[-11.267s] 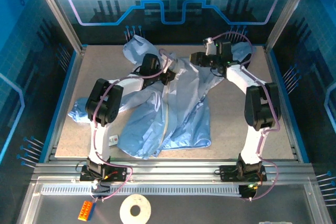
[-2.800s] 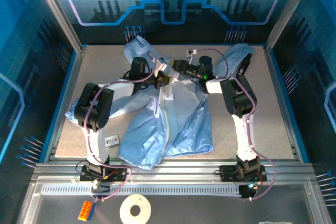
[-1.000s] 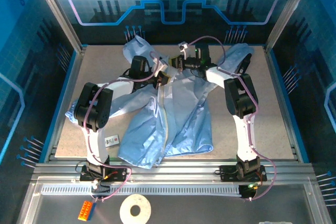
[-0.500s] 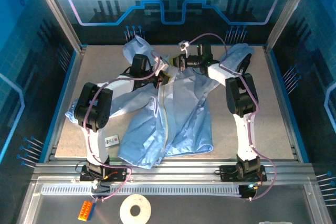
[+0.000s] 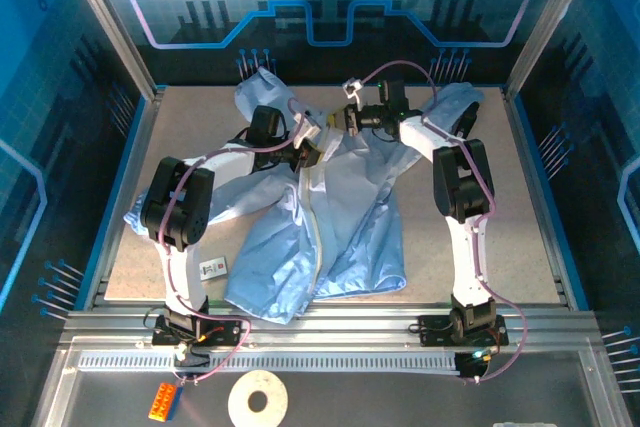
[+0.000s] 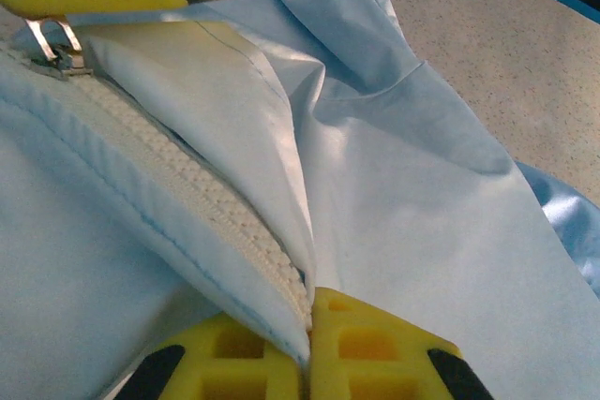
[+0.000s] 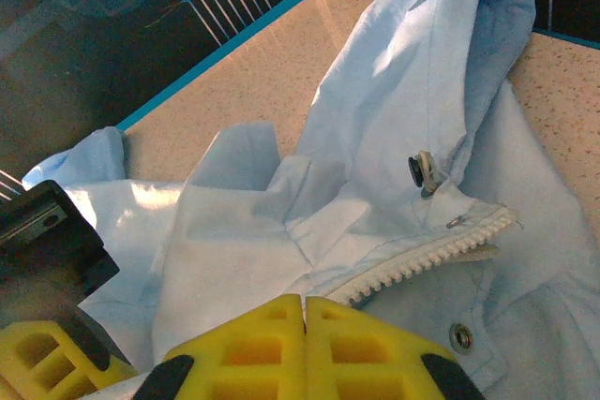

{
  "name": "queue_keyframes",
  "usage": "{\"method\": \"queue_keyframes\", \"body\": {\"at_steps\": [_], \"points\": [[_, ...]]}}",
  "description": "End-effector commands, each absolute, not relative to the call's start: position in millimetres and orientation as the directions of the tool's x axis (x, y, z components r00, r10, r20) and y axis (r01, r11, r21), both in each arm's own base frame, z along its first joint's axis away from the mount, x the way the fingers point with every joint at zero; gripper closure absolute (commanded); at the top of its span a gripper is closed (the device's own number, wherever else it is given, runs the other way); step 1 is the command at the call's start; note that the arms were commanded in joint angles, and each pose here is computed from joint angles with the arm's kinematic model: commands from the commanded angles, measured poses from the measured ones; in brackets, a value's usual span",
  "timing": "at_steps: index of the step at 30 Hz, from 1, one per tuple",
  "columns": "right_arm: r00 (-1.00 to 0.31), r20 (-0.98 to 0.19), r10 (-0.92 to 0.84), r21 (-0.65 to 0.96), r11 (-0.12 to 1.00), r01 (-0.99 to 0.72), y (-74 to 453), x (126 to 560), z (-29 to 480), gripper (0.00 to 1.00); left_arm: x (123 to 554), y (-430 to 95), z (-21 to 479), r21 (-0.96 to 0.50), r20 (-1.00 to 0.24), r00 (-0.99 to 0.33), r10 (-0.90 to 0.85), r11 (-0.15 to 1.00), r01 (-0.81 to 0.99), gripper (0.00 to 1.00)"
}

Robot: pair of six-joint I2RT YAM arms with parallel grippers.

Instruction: Zip up the jacket

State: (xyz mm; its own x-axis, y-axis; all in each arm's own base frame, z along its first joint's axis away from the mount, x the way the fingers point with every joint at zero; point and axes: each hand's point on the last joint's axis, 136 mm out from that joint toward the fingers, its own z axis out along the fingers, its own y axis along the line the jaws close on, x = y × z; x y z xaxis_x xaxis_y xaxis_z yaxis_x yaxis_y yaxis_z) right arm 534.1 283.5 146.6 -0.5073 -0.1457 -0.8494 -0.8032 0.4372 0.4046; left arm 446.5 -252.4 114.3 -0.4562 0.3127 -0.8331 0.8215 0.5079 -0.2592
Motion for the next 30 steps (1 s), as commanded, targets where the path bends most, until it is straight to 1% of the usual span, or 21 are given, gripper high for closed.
{"method": "queue_keyframes", "body": {"at_steps": [1, 11, 13, 14, 16, 19, 20, 21, 22, 24, 26, 30], "points": [[-0.425, -0.892, -0.152, 0.275, 0.565, -0.778, 250.0, 564.9, 165.4, 1.0, 424.1, -260.7, 114.4, -0.302, -0.815, -0.466, 0.345, 0.433, 0.849, 1.0], [-0.319, -0.925, -0.205, 0.116, 0.648, -0.753, 240.2, 600.1, 167.6, 1.0, 413.5, -267.0, 117.0, -0.288, -0.812, -0.445, 0.378, 0.403, 0.869, 1.0], [-0.293, -0.933, -0.21, 0.088, 0.656, -0.75, 239.3, 605.5, 177.8, 1.0, 413.3, -267.3, 119.1, -0.285, -0.814, -0.44, 0.379, 0.4, 0.871, 1.0], [-0.31, -0.927, -0.213, 0.097, 0.662, -0.743, 238.6, 610.0, 164.8, 1.0, 413.6, -267.4, 120.2, -0.282, -0.816, -0.437, 0.378, 0.4, 0.872, 1.0], [-0.315, -0.93, -0.189, 0.117, 0.661, -0.741, 238.7, 611.4, 169.0, 1.0, 414.9, -267.5, 120.3, -0.281, -0.816, -0.437, 0.378, 0.402, 0.872, 1.0], [-0.363, -0.927, -0.1, 0.226, 0.622, -0.749, 238.7, 603.1, 175.1, 1.0, 417.9, -267.2, 116.8, -0.281, -0.811, -0.445, 0.38, 0.414, 0.866, 1.0], [-0.388, -0.918, -0.086, 0.255, 0.621, -0.741, 239.0, 597.9, 166.9, 0.98, 420.6, -266.6, 116.7, -0.283, -0.809, -0.452, 0.376, 0.426, 0.86, 0.99], [-0.378, -0.922, -0.081, 0.249, 0.625, -0.74, 238.7, 590.5, 174.3, 0.95, 423.6, -266.0, 114.8, -0.289, -0.801, -0.467, 0.375, 0.442, 0.849, 0.86], [-0.383, -0.92, -0.083, 0.248, 0.634, -0.733, 237.9, 585.1, 170.3, 0.94, 427.2, -264.2, 113.0, -0.292, -0.791, -0.485, 0.372, 0.466, 0.835, 0.78], [-0.407, -0.909, -0.089, 0.256, 0.652, -0.714, 235.8, 572.3, 159.6, 0.89, 434.1, -260.5, 113.2, -0.292, -0.779, -0.511, 0.363, 0.513, 0.808, 0.7], [-0.441, -0.895, -0.07, 0.286, 0.667, -0.688, 232.1, 563.5, 152.3, 0.86, 440.9, -256.8, 117.4, -0.287, -0.774, -0.53, 0.345, 0.556, 0.78, 0.64], [-0.505, -0.862, -0.038, 0.352, 0.672, -0.652, 229.4, 546.5, 138.4, 0.79, 460.0, -245.5, 129.5, -0.295, -0.751, -0.603, 0.271, 0.678, 0.673, 0.59]]}}
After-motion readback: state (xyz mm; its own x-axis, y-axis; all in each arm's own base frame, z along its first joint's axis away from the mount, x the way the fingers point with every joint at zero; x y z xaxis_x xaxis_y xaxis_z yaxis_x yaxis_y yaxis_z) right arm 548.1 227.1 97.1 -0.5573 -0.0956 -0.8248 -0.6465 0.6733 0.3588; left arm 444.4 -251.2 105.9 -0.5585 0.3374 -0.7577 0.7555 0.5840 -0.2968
